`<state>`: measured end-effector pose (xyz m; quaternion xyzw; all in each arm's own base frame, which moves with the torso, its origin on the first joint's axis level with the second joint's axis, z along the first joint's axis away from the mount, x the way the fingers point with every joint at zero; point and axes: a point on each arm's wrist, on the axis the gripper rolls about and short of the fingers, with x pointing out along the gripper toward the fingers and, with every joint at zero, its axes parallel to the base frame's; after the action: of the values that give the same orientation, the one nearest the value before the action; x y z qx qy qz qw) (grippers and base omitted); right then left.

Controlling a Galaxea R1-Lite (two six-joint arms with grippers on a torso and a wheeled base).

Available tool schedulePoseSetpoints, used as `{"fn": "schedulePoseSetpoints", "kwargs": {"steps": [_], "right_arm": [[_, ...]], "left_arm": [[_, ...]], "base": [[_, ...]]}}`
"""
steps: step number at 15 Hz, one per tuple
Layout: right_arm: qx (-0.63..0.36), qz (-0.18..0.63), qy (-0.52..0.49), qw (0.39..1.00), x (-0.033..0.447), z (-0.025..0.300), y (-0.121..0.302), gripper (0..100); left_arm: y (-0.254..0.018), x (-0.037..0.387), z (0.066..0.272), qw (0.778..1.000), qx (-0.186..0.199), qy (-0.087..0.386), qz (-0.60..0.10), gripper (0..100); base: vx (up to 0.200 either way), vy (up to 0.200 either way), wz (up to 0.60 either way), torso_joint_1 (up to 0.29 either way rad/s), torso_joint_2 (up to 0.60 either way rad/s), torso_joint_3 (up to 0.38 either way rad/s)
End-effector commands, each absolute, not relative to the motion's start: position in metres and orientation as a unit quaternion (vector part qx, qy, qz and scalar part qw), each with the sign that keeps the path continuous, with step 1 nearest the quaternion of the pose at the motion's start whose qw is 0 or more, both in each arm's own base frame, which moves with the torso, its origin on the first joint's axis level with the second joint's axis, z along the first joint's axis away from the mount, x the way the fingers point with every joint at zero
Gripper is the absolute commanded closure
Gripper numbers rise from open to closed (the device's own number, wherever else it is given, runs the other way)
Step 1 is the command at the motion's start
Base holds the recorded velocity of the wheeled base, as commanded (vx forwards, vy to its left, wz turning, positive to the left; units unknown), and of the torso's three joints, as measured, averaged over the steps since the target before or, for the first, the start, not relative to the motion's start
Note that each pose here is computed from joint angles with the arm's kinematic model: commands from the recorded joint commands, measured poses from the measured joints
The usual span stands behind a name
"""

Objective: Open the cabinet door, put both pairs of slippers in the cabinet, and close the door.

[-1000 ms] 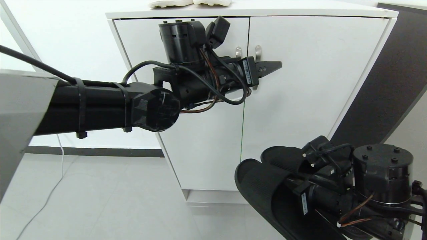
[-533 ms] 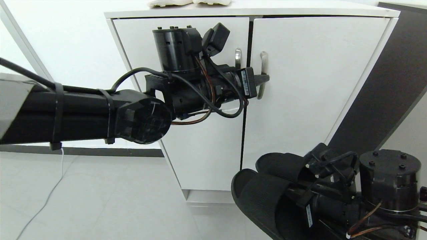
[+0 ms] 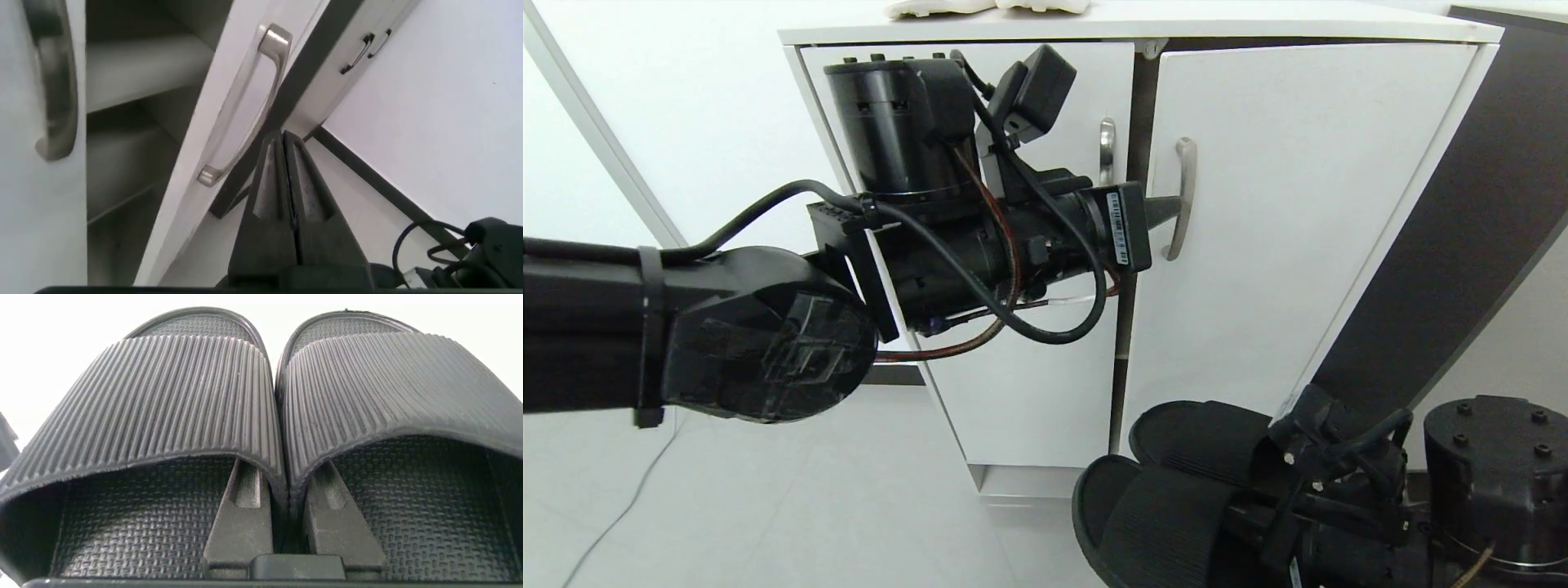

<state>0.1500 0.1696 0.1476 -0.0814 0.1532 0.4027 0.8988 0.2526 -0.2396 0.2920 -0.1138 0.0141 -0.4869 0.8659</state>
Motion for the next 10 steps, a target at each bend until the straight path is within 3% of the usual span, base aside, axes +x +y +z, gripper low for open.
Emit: {"fn": "schedulePoseSetpoints", "kwargs": {"steps": [1,5,10], "right_arm": [[-0.080,0.421,0.149,0.891,0.142,0.149,0.169,100],[-0.085,0.440,0.154,0.880,0.134,0.146,0.170,100],[-0.101,0.444,0.157,0.876,0.133,0.141,0.170,100]], "left_arm": [[-0.230,0.241,0.291,0.866,-0.115,0.011,-0.487,100],[-0.211,0.254,0.285,0.880,-0.123,0.000,-0.459,100],[-0.215,0.297,0.289,0.889,-0.149,-0.013,-0.433,100]], "base": [[0.000,0.000,0.00,0.000,0.00,0.000],[0.000,0.000,0.00,0.000,0.00,0.000],[0.000,0.000,0.00,0.000,0.00,0.000]]}}
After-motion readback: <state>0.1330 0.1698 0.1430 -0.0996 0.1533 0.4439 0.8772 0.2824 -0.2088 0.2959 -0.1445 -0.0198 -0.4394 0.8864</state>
